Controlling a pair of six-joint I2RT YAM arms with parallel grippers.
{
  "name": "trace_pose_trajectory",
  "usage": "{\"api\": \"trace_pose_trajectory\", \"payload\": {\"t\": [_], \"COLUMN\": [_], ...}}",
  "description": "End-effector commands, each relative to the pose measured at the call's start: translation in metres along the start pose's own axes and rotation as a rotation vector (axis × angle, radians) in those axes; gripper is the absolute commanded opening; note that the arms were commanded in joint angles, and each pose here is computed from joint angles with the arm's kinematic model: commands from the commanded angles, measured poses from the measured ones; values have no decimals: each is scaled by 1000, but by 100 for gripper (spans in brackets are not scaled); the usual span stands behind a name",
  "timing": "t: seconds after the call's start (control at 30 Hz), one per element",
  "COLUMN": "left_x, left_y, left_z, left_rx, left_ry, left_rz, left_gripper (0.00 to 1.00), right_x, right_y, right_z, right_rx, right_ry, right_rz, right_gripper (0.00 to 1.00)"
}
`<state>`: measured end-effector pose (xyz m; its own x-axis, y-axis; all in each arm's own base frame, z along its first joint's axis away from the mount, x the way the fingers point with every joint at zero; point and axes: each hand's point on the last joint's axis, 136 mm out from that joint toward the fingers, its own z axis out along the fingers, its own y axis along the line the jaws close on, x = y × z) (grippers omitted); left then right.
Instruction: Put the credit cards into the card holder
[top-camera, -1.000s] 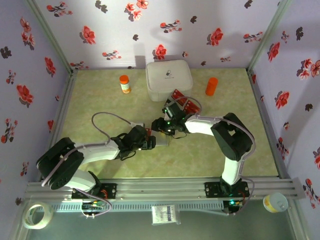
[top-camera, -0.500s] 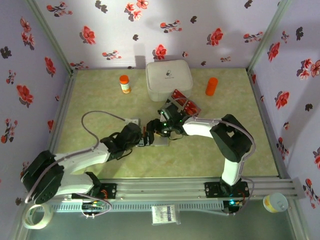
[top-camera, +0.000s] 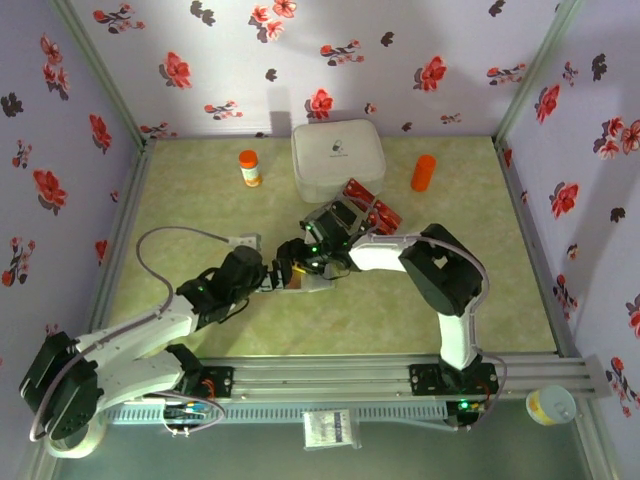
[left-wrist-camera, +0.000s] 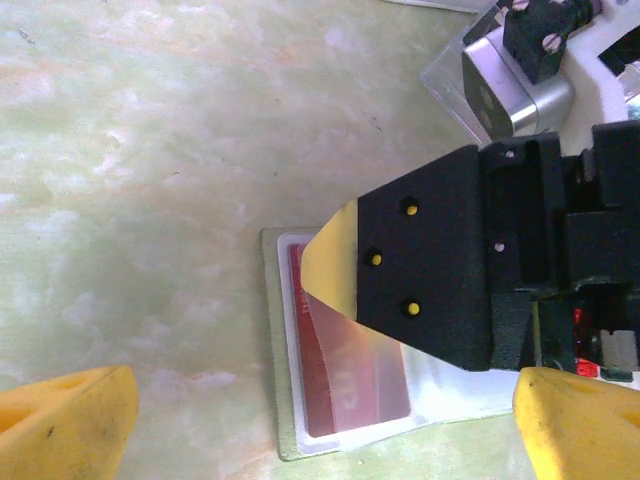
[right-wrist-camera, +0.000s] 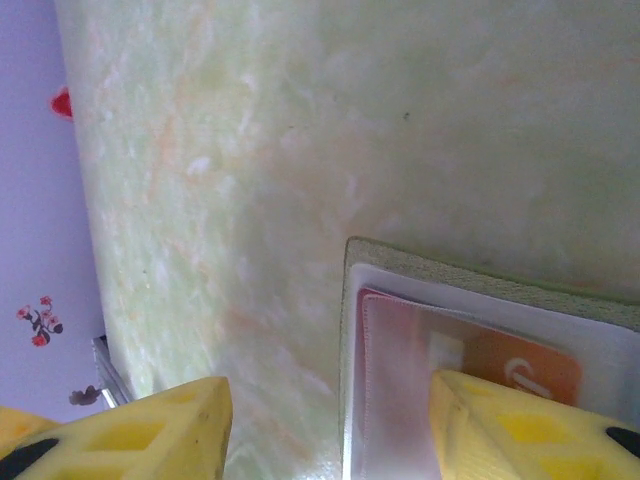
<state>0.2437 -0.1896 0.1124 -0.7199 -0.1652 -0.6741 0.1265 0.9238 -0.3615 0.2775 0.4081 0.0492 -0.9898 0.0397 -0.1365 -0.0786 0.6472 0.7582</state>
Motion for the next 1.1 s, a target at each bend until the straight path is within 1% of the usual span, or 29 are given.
{"api": "trace_pose_trajectory", "payload": {"t": [0.0, 0.1, 0.4, 0.73, 0.87, 1.07], "left_x": [4, 10, 30, 45, 50, 59], "left_y": [12, 15, 23, 31, 38, 54], "left_z": [3, 7, 23, 40, 46, 49], "left_rx": [-36, -44, -75, -112, -149, -235], "left_ry": [-9, 6, 64, 110, 122, 151], "left_rz": [-11, -7, 16, 50, 57, 56], "left_gripper": [97, 97, 97, 97, 97, 97], "right_x": [4, 5, -2, -3, -5, -13], "right_y": [-10, -13, 2, 4, 12, 26], "right_z": [8, 10, 2, 9, 7, -10], "right_rx": [26, 21, -24, -37, -53, -76], "right_ry": [4, 3, -25, -8, -5, -28], "right_rz": [32, 46, 41, 57, 54, 28], "right_gripper": [55, 55, 55, 54, 54, 54]}}
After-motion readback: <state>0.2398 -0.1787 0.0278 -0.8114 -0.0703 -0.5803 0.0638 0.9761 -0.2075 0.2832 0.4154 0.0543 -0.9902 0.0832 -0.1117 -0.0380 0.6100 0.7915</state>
